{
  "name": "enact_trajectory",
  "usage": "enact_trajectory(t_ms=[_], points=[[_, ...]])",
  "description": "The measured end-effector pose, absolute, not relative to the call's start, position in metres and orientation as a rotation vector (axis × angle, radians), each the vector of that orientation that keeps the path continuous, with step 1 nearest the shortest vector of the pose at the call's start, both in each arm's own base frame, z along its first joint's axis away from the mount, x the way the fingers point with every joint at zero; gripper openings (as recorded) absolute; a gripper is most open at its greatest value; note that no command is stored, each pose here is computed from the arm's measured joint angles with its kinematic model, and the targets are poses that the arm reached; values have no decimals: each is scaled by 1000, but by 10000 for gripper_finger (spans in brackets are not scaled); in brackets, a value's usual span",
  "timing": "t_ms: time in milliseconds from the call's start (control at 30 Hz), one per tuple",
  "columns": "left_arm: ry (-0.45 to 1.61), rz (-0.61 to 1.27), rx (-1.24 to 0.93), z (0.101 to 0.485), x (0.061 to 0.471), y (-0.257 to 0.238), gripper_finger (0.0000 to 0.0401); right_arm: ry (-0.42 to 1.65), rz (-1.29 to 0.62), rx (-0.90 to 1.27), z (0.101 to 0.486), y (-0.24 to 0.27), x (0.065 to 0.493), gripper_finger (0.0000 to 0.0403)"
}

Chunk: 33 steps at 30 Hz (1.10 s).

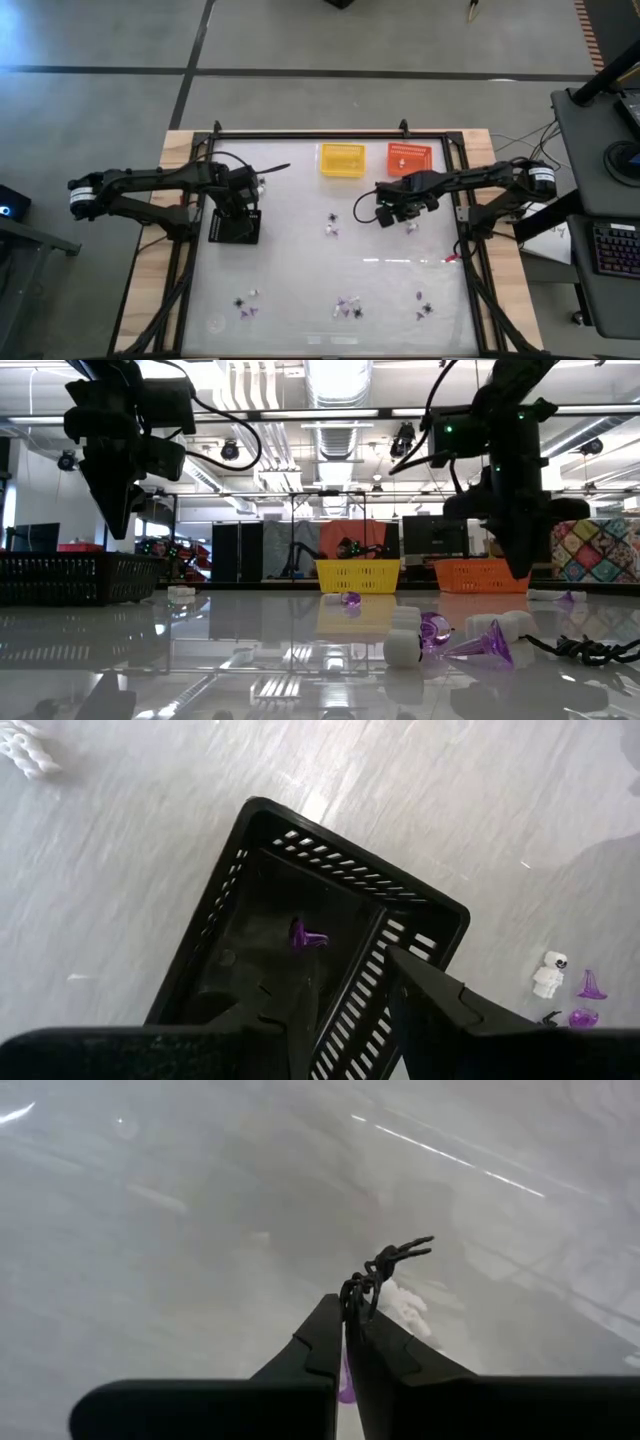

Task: Sort Halloween decoration
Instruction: Put the black spider toy into the yellow bin

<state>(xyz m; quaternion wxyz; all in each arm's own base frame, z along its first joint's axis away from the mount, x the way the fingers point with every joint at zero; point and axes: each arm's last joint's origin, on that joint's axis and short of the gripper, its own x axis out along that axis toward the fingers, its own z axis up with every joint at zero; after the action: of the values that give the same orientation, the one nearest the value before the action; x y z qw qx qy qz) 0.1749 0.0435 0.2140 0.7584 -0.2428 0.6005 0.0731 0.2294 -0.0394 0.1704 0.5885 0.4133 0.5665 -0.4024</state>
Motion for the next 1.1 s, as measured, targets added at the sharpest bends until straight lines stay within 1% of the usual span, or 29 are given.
enact_trajectory(t_ms=[133, 267, 500, 667, 933, 1100], points=[[1308, 159, -529, 214, 175, 44, 100, 1301, -930, 970, 174, -39, 228, 9], [1308, 159, -529, 214, 175, 43, 100, 1252, -899, 986, 186, -39, 231, 9], [1305, 160, -528, 214, 175, 44, 100, 1052, -812, 941, 218, -51, 256, 9], [1277, 159, -520, 216, 176, 44, 100, 918, -745, 904, 231, -68, 279, 9], [1194, 170, -517, 221, 179, 45, 100, 852, -770, 826, 245, -98, 304, 9], [1117, 171, -512, 226, 183, 46, 100, 852, -781, 793, 241, -123, 325, 9]])
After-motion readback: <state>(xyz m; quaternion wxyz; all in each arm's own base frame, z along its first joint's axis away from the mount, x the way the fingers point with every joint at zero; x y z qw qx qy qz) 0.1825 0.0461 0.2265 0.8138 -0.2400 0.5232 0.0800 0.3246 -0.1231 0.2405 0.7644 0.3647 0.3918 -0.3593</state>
